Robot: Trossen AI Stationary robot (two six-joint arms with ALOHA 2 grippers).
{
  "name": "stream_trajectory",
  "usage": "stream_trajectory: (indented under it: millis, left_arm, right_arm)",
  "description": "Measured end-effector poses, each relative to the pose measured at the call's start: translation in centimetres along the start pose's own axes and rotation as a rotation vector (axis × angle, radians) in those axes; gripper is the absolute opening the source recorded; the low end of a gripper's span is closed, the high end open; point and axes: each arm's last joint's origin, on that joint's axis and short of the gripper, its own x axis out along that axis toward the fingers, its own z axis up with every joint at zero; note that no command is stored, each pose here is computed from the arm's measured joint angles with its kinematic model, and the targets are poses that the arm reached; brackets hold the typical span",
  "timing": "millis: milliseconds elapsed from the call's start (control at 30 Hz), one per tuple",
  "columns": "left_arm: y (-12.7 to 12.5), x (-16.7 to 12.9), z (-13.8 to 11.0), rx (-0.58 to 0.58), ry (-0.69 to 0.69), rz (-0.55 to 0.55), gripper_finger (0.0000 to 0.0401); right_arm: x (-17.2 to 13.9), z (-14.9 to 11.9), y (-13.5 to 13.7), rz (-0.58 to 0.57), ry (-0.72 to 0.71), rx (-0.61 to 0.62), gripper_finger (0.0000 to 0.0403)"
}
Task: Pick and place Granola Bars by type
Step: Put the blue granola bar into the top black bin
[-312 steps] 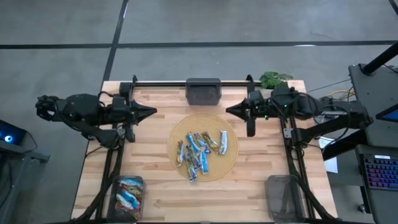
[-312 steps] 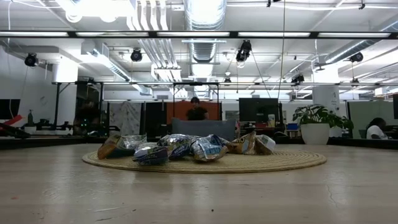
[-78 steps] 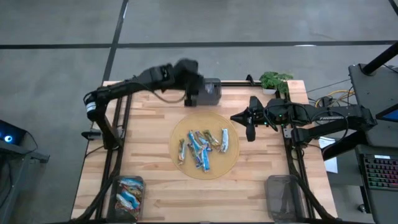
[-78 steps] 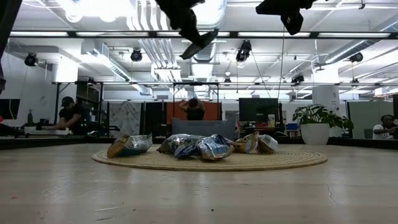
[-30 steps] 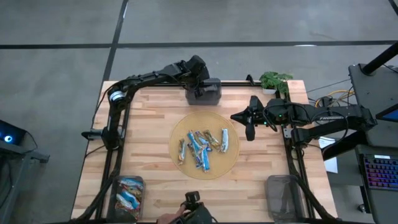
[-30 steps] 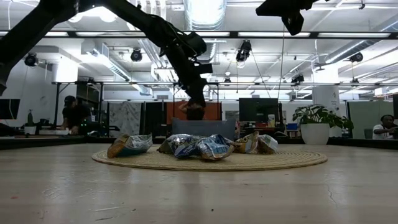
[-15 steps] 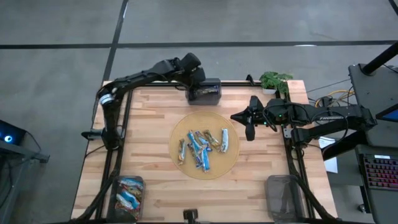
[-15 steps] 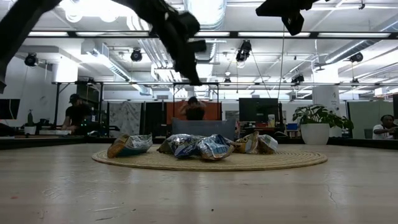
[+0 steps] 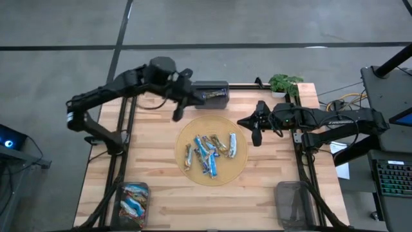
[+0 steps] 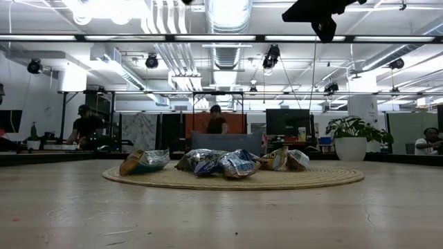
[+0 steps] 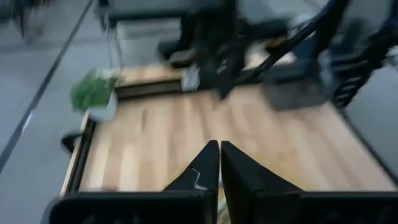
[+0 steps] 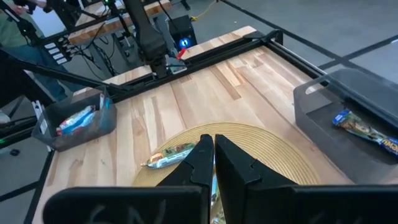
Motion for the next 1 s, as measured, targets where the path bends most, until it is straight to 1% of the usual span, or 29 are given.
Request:
stream_trajectory:
  millis: [100,167,300,367,467,567,667,767,900,1000]
  left_arm:
    - [-1.8,-1.4,0.1,-0.007,-0.025,-0.034,0.0]
    - [-2.6,-2.1,-0.1,-0.024,-0.03,-0.037,0.0]
    - [-3.7,-3.1,-1.0,-0.049,-0.01,-0.003,0.0]
    - [-4.0,-3.6,-1.6,-0.061,-0.002,0.022,0.0]
    - [-4.2,-4.2,-2.4,-0.082,0.003,0.049,0.0]
    - [-4.5,-4.7,-3.0,-0.095,-0.005,0.064,0.0]
    - [-4.7,-5.1,-3.4,-0.107,-0.007,0.069,0.0]
    - [-4.8,-5.5,-3.6,-0.11,-0.012,0.071,0.0]
    - [-5.0,-5.9,-3.6,-0.107,-0.023,0.073,0.0]
    - [-5.0,-6.1,-3.6,-0.105,-0.027,0.075,0.0]
  right_arm:
    - [0.3,-0.1,0.0,0.001,0.008,0.008,0.0009]
    - [0.3,-0.1,0.0,0.005,0.013,0.013,0.0009]
    - [0.6,0.2,0.3,0.012,0.02,0.013,0.0009]
    - [0.9,1.0,0.6,0.021,0.012,0.014,0.0012]
    - [1.8,1.9,1.2,0.015,0.041,0.002,0.0028]
    - [2.9,2.7,1.7,-0.011,0.123,-0.005,0.0057]
    - [4.3,3.6,2.3,-0.037,0.194,-0.002,0.0095]
    - [5.9,4.5,2.9,-0.056,0.252,0.037,0.0139]
    - [8.5,4.5,3.1,-0.124,0.367,0.085,0.0194]
    - [10.9,3.8,3.2,-0.184,0.464,0.117,0.0226]
